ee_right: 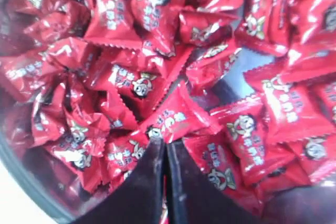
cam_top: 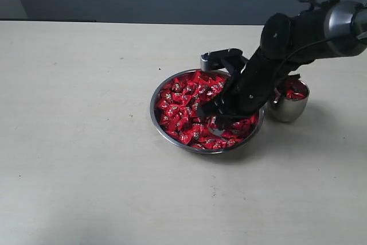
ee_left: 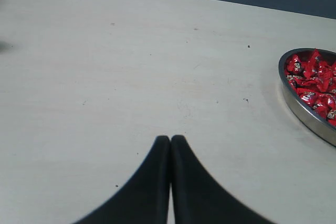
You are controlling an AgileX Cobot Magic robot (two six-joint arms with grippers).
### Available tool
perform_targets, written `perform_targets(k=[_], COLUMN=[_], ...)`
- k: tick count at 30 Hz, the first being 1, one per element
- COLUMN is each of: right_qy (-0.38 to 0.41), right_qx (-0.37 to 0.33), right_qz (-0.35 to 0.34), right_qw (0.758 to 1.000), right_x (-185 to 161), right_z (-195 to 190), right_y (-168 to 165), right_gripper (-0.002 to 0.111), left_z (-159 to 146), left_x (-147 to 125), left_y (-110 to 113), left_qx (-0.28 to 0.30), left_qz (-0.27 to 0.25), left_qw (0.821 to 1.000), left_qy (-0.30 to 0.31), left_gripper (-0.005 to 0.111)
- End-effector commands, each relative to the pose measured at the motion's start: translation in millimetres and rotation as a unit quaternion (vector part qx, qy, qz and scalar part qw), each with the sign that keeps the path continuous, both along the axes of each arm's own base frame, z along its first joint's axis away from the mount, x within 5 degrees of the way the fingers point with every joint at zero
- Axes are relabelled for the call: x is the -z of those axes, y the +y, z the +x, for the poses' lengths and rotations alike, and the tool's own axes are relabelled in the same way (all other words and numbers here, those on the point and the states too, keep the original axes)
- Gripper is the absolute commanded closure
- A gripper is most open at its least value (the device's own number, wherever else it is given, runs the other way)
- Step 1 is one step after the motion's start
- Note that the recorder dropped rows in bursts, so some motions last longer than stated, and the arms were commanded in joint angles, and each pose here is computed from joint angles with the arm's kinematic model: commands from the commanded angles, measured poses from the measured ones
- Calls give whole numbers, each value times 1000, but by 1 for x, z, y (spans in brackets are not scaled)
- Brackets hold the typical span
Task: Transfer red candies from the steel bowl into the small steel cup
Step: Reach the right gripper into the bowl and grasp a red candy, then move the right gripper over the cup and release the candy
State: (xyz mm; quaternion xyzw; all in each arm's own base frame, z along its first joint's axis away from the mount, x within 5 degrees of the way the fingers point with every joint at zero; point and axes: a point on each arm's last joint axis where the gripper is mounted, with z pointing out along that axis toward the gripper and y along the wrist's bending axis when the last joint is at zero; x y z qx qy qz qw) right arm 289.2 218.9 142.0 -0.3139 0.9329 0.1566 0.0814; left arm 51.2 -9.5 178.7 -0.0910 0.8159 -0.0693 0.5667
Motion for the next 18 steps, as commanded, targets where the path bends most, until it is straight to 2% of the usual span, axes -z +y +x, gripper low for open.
perform_targets(k=[1,3,7,12,16,18], right_qy=[-66,-91,-127,-109,-81,-78], right_qx=[-7,0,56,133,140,143], right_qz=[-21,-33,-37,-51,-58,-54], right_qw=[998,995,990,984,985,985], right_x=[-39,-52,-77,-68,-49,-48], right_z=[-1,1,17,40,45,45], right_y=[-13,-22,-62,-111,-113,-113], right_gripper=[108,108,108,108,108,96], left_z=[0,0,0,0,0,0], left_x=[0,0,0,0,0,0], left_y=[0,0,0,0,0,0], left_qx=[-2,-2,-2,-2,-2,-3], left_qz=[0,0,0,0,0,0], left_qw=[1000,1000,1000,1000,1000,1000], left_qy=[-2,-2,-2,-2,-4,-4], left_gripper=[106,106,106,106,106,106])
